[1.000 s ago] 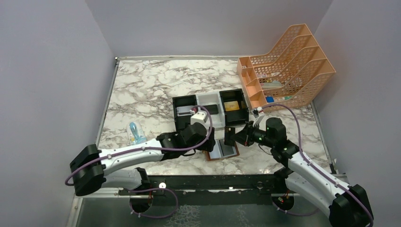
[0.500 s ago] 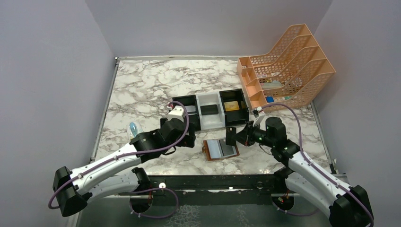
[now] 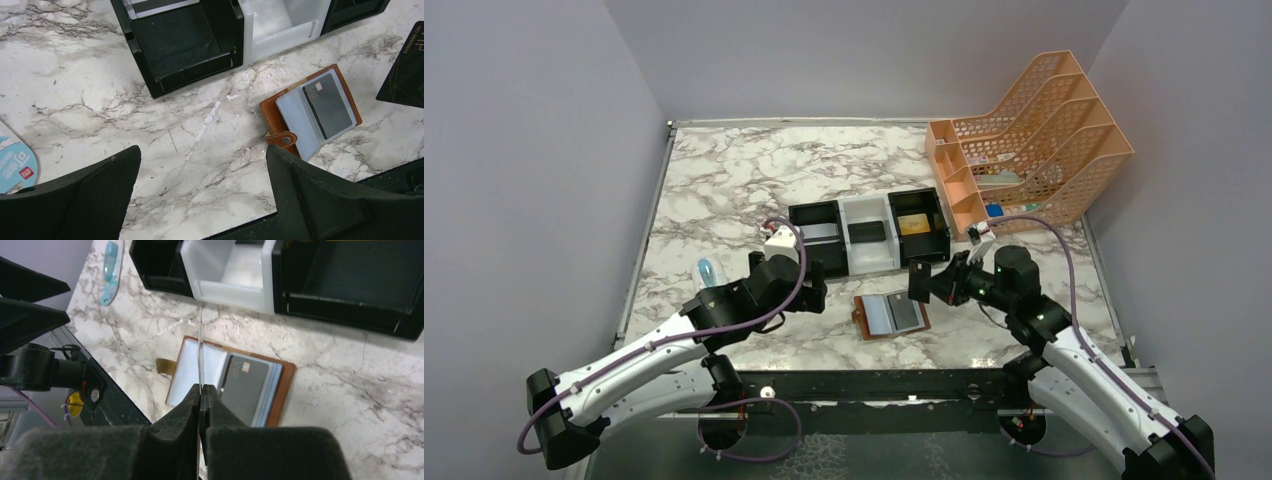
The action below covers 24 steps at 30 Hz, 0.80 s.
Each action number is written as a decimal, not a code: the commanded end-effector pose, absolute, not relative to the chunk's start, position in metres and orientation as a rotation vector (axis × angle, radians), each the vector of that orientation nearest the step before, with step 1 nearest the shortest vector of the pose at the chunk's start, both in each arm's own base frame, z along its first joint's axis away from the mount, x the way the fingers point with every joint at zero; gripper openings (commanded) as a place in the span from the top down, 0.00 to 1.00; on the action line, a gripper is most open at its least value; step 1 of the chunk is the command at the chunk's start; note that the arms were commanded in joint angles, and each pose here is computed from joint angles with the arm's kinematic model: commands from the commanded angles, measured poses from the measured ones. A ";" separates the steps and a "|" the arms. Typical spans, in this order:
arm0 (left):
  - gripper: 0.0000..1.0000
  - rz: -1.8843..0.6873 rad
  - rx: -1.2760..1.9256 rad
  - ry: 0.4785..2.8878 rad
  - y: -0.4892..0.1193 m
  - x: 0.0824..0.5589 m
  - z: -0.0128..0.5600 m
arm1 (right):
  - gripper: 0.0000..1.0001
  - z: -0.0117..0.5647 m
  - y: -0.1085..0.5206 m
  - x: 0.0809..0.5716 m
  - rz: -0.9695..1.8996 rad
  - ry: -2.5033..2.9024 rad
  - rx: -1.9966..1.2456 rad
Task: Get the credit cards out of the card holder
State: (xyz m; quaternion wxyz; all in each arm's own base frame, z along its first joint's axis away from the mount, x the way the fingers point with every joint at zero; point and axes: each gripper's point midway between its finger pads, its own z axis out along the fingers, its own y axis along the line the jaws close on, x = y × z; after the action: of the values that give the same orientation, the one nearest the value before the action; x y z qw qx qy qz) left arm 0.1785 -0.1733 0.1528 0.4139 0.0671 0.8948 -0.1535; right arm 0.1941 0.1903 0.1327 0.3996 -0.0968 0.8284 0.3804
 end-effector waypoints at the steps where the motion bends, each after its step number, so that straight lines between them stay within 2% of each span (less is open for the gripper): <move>1: 0.01 -0.350 0.108 2.208 -0.160 0.183 0.160 | 0.99 0.165 0.191 0.209 0.938 2.041 -0.212; 13: 0.01 -0.335 0.040 2.181 -0.148 0.183 0.164 | 0.99 0.196 0.201 0.228 0.957 1.964 -0.225; 24: 0.01 -0.312 0.044 2.186 -0.147 0.184 0.161 | 0.99 0.223 0.217 0.278 0.841 1.863 -0.357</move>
State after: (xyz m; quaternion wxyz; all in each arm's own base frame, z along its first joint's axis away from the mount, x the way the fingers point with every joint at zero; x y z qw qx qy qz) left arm 0.1810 -0.1539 0.1637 0.4419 0.0276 0.8853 -0.1419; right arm 0.2491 0.2101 0.1955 0.4510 -0.1114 0.8042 0.3708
